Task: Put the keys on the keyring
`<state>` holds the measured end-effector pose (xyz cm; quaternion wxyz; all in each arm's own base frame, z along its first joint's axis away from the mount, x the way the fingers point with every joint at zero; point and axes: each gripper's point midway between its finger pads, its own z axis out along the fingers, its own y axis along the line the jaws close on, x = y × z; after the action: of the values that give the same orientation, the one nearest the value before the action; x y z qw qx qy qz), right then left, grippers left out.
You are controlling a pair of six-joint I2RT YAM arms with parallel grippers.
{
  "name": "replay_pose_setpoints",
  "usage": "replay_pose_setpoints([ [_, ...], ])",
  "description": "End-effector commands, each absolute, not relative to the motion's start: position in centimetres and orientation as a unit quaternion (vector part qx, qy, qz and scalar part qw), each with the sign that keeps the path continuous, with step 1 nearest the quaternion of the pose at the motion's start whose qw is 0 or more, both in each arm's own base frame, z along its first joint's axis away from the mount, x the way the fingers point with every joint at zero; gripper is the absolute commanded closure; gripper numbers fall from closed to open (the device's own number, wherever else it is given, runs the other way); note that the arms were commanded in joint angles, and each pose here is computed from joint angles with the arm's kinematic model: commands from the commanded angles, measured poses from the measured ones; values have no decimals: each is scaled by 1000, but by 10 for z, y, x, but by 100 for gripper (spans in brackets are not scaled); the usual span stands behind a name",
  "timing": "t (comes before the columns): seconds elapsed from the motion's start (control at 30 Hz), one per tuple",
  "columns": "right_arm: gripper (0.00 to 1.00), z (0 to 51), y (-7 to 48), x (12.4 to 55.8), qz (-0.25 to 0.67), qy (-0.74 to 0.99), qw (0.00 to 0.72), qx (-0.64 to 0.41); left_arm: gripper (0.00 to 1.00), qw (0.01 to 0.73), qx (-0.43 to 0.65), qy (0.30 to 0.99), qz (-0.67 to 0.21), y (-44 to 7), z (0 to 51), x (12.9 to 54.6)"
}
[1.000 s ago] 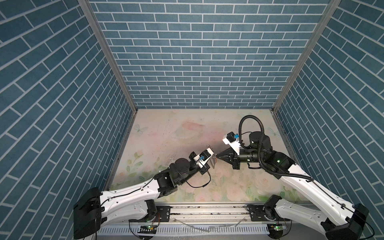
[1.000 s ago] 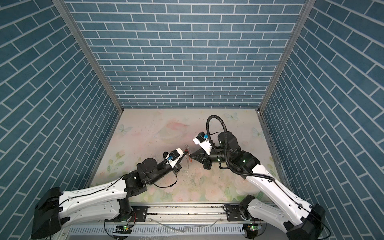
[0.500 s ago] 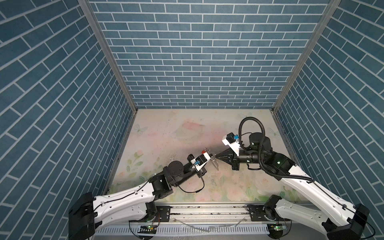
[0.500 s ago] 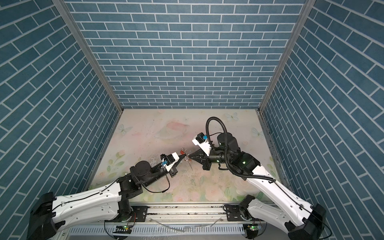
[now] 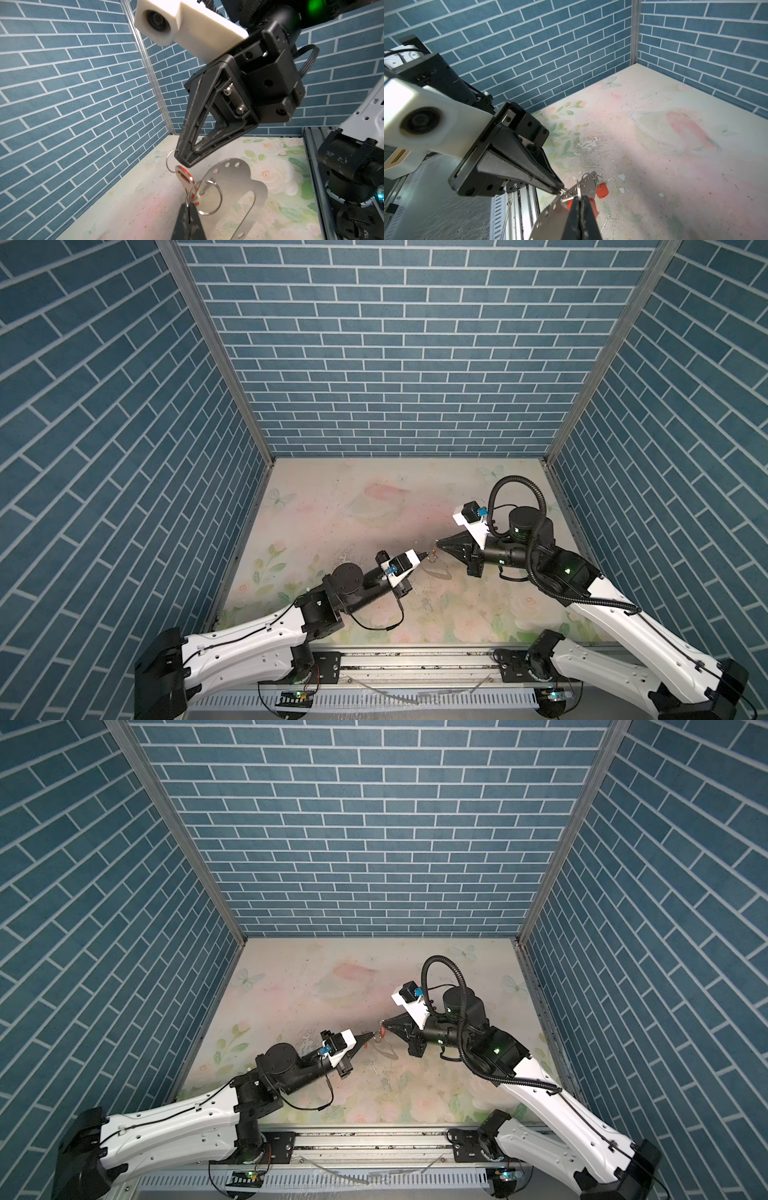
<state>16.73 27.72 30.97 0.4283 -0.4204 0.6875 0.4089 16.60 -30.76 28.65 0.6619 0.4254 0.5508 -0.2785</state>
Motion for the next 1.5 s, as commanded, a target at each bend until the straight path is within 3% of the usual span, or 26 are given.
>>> replay_pose_setpoints([
  [0.0,100,310,270,178,388,698,449,-401,100,670,431,531,-289,-306,293,158],
  [0.17,100,324,266,184,378,698,463,-394,100,649,474,516,-297,-310,290,144],
  [0.33,100,318,268,177,379,702,433,-419,100,624,519,503,-298,-303,291,139],
  [0.57,100,303,270,178,378,709,422,-421,100,609,514,493,-348,-293,305,159],
  [0.87,100,299,278,210,376,738,436,-351,100,558,517,523,-384,-305,313,215],
  [1.13,100,298,285,228,384,741,453,-312,100,540,485,509,-462,-308,329,257],
  [1.47,100,298,284,238,372,748,462,-297,100,539,487,503,-469,-311,332,266],
])
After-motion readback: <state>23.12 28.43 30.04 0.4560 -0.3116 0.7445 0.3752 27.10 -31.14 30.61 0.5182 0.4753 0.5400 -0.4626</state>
